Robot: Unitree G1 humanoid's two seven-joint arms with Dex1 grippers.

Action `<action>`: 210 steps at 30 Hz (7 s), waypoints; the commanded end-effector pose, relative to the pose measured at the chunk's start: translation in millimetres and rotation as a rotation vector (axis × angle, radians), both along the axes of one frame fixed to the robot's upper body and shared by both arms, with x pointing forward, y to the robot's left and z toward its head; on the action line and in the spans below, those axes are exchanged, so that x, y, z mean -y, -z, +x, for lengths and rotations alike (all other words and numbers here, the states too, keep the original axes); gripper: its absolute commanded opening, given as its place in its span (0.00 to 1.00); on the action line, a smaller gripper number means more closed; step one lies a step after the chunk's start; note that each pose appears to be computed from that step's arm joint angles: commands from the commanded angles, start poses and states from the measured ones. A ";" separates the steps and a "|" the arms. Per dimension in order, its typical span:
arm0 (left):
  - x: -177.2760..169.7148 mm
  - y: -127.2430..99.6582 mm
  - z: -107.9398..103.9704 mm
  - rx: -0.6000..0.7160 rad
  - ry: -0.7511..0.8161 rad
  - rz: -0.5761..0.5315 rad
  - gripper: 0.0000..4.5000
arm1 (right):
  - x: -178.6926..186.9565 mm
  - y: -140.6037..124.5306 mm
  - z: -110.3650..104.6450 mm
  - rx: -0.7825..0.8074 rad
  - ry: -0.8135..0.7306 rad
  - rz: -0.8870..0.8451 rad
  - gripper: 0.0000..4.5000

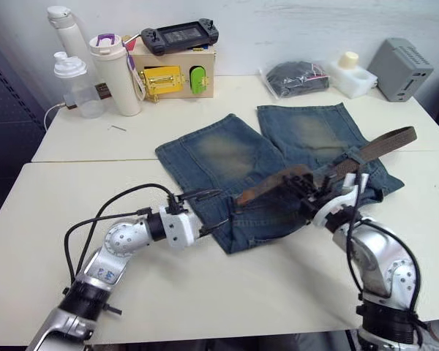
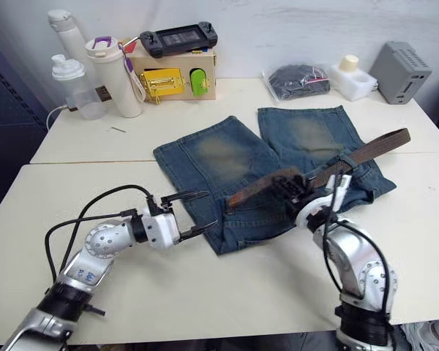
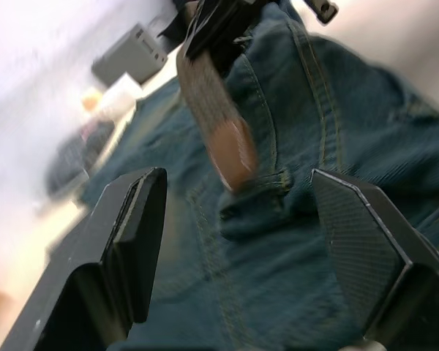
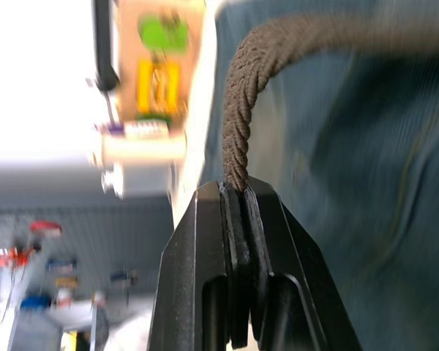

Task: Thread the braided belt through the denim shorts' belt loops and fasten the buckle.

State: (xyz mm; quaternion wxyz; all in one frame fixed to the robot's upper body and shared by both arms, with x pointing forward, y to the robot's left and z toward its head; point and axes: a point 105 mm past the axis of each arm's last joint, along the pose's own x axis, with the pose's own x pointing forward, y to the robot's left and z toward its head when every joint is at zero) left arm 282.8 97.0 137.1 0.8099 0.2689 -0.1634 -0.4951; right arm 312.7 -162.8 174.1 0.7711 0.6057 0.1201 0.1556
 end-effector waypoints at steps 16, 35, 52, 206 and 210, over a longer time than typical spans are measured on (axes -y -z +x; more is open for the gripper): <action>-23.3 -5.7 -13.2 -0.330 -0.040 -0.181 0.72 | -31.3 27.9 8.9 0.034 -0.024 -0.142 0.00; -25.9 -5.4 -7.7 -0.321 -0.052 -0.172 0.72 | -17.4 1.4 -0.1 0.152 -0.077 -0.233 0.00; -22.1 3.7 -2.5 -0.095 -0.051 0.070 0.72 | -80.4 38.2 -12.3 0.109 -0.283 -0.442 0.00; 49.4 69.9 41.0 -0.152 0.222 0.520 0.00 | 162.9 43.8 21.6 0.668 -0.816 -2.415 0.07; 7.1 65.2 56.5 -0.140 0.103 0.523 0.00 | 133.1 40.0 14.3 0.766 -0.796 -2.291 0.02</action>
